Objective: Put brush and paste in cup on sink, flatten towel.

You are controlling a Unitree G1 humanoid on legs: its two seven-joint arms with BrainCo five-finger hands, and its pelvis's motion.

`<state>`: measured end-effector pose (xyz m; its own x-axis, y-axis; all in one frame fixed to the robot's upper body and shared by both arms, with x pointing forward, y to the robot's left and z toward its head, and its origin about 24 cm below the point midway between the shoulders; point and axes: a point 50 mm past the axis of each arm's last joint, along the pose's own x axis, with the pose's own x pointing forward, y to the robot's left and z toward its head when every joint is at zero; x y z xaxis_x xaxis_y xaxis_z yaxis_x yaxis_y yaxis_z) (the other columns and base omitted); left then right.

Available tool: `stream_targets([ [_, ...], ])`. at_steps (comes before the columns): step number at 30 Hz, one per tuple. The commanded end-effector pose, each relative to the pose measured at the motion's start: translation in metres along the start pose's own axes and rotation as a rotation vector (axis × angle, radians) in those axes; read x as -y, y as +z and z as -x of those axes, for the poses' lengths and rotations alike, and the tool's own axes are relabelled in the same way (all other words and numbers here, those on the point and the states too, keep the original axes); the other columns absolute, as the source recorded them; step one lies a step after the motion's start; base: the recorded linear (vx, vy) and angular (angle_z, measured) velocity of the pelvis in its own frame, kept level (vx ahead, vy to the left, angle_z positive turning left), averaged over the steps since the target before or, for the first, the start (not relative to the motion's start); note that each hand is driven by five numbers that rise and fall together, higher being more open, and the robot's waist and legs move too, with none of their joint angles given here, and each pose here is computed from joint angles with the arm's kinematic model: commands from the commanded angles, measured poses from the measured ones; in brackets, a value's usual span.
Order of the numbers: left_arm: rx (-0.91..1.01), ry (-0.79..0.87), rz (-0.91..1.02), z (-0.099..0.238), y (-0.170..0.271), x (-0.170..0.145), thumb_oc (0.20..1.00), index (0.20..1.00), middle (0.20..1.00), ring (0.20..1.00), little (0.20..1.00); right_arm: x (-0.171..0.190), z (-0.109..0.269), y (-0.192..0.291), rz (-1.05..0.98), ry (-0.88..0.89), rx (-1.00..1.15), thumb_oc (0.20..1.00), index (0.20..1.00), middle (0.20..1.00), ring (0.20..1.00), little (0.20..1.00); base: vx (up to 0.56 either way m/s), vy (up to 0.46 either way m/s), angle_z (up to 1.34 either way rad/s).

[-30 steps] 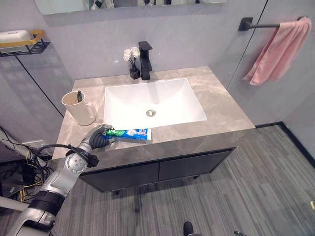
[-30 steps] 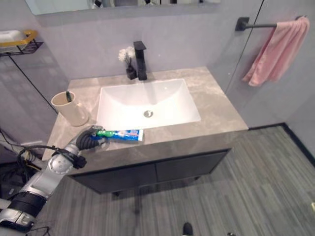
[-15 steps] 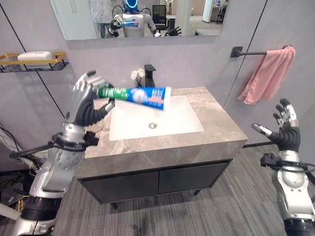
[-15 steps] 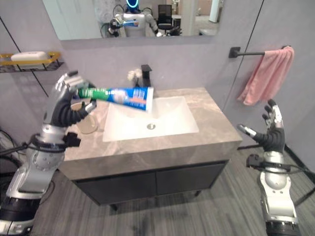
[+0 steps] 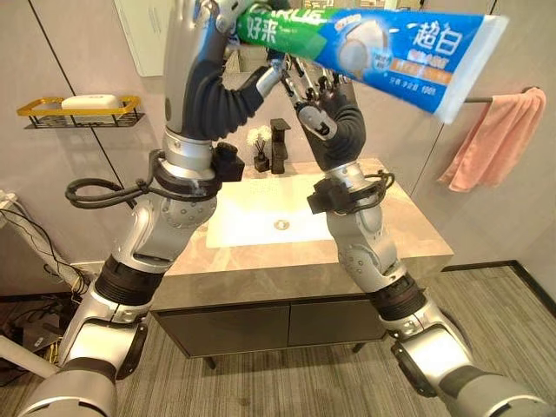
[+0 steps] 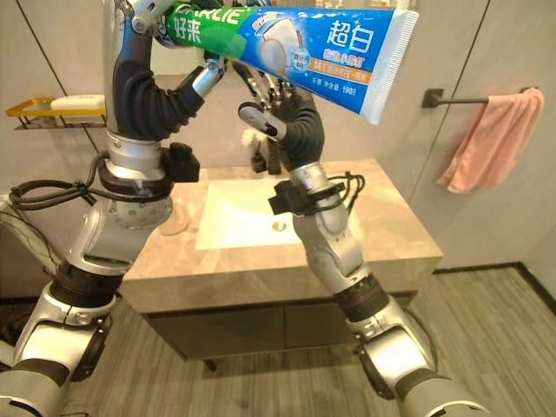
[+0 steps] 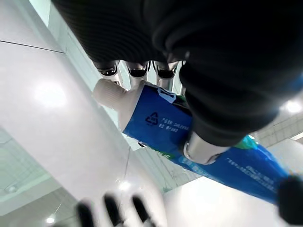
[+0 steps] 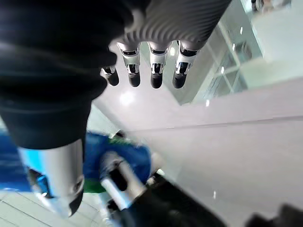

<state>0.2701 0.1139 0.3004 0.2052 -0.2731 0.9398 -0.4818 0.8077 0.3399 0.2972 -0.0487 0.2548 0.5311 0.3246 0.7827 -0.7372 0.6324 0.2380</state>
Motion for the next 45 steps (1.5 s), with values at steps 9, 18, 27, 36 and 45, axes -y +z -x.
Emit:
stream_targets([
  [9, -0.044, 0.107, -0.013, -0.012, -0.011, -0.007, 0.2, 0.2, 0.2, 0.2, 0.2, -0.012, -0.019, 0.031, -0.095, 0.088, 0.187, 1.0, 1.0, 1.0, 1.0, 1.0, 0.0, 0.0, 0.0],
  [18, -0.077, 0.132, -0.158, -0.004, -0.021, -0.006, 0.2, 0.2, 0.2, 0.2, 0.2, -0.021, -0.019, 0.031, -0.138, 0.106, 0.209, 1.0, 1.0, 1.0, 1.0, 1.0, 0.0, 0.003, 0.01],
  [27, -0.075, 0.095, -0.2, 0.004, -0.023, -0.005, 0.2, 0.2, 0.2, 0.2, 0.2, -0.02, -0.019, 0.029, -0.132, 0.089, 0.207, 1.0, 1.0, 1.0, 1.0, 1.0, 0.0, 0.001, 0.01],
  [36, -0.099, 0.06, -0.136, 0.016, -0.021, -0.003, 0.2, 0.2, 0.2, 0.2, 0.2, -0.013, -0.024, 0.037, -0.084, 0.05, 0.241, 1.0, 1.0, 1.0, 1.0, 1.0, 0.0, 0.0, 0.0],
  [45, -0.116, 0.026, -0.106, 0.024, -0.02, 0.001, 0.2, 0.2, 0.2, 0.2, 0.2, -0.008, -0.026, 0.041, -0.082, -0.004, 0.276, 1.0, 1.0, 1.0, 1.0, 1.0, 0.0, 0.002, 0.01],
])
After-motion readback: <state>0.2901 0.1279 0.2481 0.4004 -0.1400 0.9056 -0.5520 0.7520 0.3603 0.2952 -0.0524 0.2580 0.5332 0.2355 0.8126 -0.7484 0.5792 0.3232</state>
